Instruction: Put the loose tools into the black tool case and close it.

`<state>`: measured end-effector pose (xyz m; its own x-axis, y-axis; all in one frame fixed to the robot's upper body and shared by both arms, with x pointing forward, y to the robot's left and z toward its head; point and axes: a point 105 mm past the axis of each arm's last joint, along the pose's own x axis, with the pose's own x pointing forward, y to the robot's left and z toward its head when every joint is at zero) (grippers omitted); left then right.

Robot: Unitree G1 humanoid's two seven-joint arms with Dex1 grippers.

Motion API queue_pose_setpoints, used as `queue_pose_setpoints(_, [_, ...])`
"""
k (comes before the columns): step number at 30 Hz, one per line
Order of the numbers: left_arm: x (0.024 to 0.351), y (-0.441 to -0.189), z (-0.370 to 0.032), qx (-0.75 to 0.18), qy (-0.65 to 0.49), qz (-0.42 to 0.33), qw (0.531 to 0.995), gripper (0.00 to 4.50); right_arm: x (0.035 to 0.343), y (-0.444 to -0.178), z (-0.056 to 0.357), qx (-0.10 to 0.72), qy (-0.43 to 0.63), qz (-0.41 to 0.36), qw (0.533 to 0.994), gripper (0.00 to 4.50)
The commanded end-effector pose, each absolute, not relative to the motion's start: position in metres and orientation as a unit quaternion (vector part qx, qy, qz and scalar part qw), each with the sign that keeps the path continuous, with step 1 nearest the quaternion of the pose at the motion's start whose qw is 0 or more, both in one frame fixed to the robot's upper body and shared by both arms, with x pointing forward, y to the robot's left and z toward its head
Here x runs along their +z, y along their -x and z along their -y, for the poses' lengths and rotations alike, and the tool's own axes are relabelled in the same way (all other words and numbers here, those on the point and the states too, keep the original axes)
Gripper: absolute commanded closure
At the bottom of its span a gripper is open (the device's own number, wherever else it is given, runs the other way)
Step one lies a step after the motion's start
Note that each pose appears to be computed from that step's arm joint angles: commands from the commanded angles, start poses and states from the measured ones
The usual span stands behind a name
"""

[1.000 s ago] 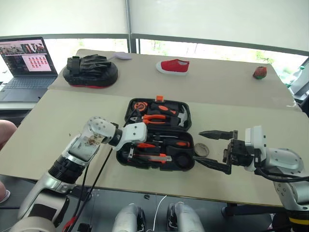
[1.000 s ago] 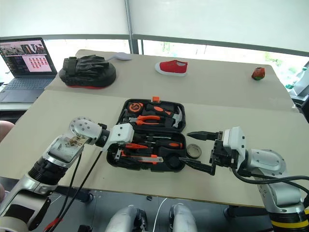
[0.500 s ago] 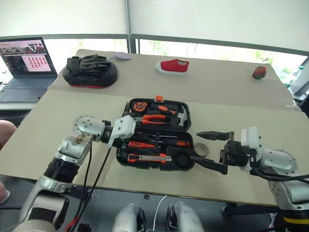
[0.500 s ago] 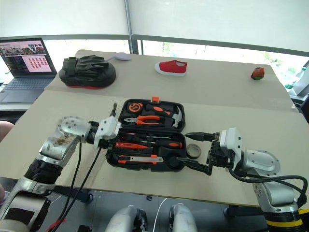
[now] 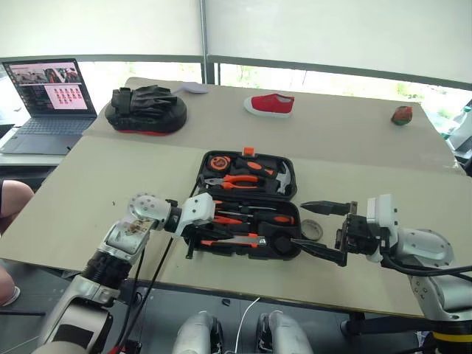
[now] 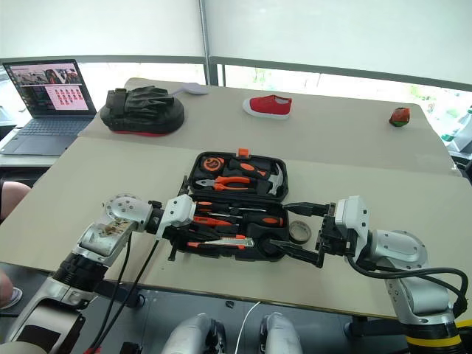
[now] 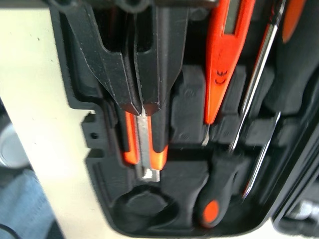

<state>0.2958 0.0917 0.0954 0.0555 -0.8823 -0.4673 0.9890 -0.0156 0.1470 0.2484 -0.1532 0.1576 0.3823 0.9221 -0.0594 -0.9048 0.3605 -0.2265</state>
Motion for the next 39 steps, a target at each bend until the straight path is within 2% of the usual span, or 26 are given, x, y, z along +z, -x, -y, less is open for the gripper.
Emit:
queue_pose_setpoints(1, [0.055, -0.287, -0.100, -0.653, -0.207, -0.206, 0.699, 4.35, 0.167, -0.245, 0.153, 0.550, 0.116, 0.061, 0.824, 0.00])
queue_pose_setpoints(4, [0.054, -0.283, -0.100, -0.654, -0.206, -0.200, 0.700, 4.35, 0.167, -0.244, 0.155, 0.543, 0.116, 0.059, 0.829, 0.00])
queue_pose_setpoints(7, [0.078, -0.288, -0.092, -0.656, -0.175, -0.124, 0.723, 4.35, 0.167, -0.244, 0.164, 0.518, 0.118, 0.057, 0.846, 0.00])
queue_pose_setpoints(9, [0.109, -0.296, -0.090, -0.637, -0.123, -0.051, 0.759, 3.83, 0.163, -0.243, 0.180, 0.481, 0.117, 0.051, 0.867, 0.00])
queue_pose_setpoints(10, [0.118, -0.295, -0.091, -0.639, -0.115, -0.027, 0.760, 3.72, 0.159, -0.241, 0.188, 0.469, 0.123, 0.043, 0.874, 0.00])
queue_pose_setpoints(13, [0.144, -0.296, -0.107, -0.612, -0.116, 0.050, 0.780, 2.48, 0.133, -0.226, 0.222, 0.414, 0.139, -0.009, 0.899, 0.00])
queue_pose_setpoints(16, [0.155, -0.287, -0.131, -0.600, -0.105, 0.094, 0.787, 1.45, 0.123, -0.214, 0.241, 0.378, 0.143, -0.018, 0.915, 0.00])
queue_pose_setpoints(19, [0.139, -0.267, -0.164, -0.608, -0.113, 0.035, 0.785, 0.27, 0.105, -0.201, 0.265, 0.345, 0.171, -0.041, 0.922, 0.00])
queue_pose_setpoints(20, [0.135, -0.260, -0.174, -0.613, -0.120, 0.023, 0.781, 0.05, 0.099, -0.198, 0.273, 0.336, 0.190, -0.050, 0.921, 0.00])
queue_pose_setpoints(24, [0.132, -0.251, -0.198, -0.606, -0.122, 0.002, 0.786, 0.05, 0.093, -0.198, 0.273, 0.357, 0.254, -0.052, 0.897, 0.00])
queue_pose_setpoints(27, [0.140, -0.254, -0.204, -0.601, -0.123, 0.019, 0.789, 0.05, 0.107, -0.213, 0.250, 0.404, 0.270, -0.040, 0.873, 0.00])
queue_pose_setpoints(32, [0.150, -0.251, -0.172, -0.634, -0.108, 0.057, 0.763, 0.05, 0.125, -0.240, 0.200, 0.517, 0.304, -0.072, 0.797, 0.00])
queue_pose_setpoints(36, [0.149, -0.251, -0.160, -0.644, -0.107, 0.062, 0.755, 0.05, 0.124, -0.251, 0.196, 0.538, 0.335, -0.110, 0.765, 0.00])
queue_pose_setpoints(39, [0.150, -0.253, -0.156, -0.642, -0.106, 0.073, 0.756, 0.05, 0.120, -0.261, 0.195, 0.537, 0.344, -0.134, 0.758, 0.00])
